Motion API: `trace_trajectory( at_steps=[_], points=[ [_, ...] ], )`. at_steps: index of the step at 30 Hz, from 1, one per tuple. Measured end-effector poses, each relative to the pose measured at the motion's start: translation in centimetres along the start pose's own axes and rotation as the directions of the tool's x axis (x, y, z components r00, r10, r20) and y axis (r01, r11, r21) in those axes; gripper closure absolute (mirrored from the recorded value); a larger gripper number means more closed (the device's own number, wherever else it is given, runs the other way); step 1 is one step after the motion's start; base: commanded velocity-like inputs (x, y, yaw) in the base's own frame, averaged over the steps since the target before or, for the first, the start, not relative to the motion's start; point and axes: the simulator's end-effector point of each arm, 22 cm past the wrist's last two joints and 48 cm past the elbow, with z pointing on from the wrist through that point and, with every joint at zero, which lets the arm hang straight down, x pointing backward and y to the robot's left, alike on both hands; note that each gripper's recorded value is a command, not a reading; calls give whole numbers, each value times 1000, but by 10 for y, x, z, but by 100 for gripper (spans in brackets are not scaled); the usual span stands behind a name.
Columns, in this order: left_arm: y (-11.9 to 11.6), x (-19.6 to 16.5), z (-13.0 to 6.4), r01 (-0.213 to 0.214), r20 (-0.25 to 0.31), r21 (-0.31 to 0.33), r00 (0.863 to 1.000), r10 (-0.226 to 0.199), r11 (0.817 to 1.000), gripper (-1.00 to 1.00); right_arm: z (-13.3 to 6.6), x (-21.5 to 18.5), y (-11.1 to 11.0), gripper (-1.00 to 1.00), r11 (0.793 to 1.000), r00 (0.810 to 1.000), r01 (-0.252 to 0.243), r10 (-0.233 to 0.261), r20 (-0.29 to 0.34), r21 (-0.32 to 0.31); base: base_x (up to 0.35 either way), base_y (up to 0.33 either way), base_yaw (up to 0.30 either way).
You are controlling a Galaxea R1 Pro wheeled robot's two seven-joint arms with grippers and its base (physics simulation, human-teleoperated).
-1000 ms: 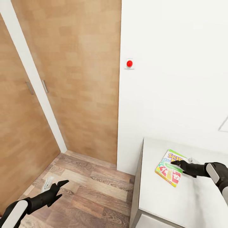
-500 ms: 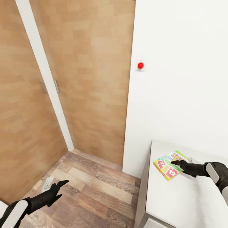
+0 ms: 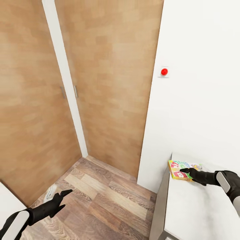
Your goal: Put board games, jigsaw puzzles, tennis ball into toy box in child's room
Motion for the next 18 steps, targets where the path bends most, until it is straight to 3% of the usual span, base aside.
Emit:
trace_trajectory(
  at_steps=[5, 9, 13, 15, 18],
  points=[
    [-2, 0, 0, -1, 1, 4, 1000, 1, 1000, -100, -2, -3, 1, -100, 1000, 1000, 6, -6, 13, -2, 0, 0, 225],
    [-3, -3, 0, -6, 20, 7, 1000, 6, 1000, -100, -3, -9, 3, -100, 1000, 999, 20, -20, 34, -3, 0, 0, 65],
    [-4, -6, 1, -9, 36, 11, 999, 9, 1000, -100, -28, -51, 41, -100, 985, 975, 158, -145, 166, -64, 0, 0, 14],
    [-5, -6, 1, -9, 37, 14, 999, 8, 1000, -100, -44, -52, 60, -100, 964, 953, 241, -215, 212, -109, 0, 0, -4],
    [-6, -6, 1, -8, 37, 16, 999, 8, 1000, -100, -53, -52, 68, -100, 951, 940, 282, -247, 236, -124, 0, 0, -138]
  ],
)
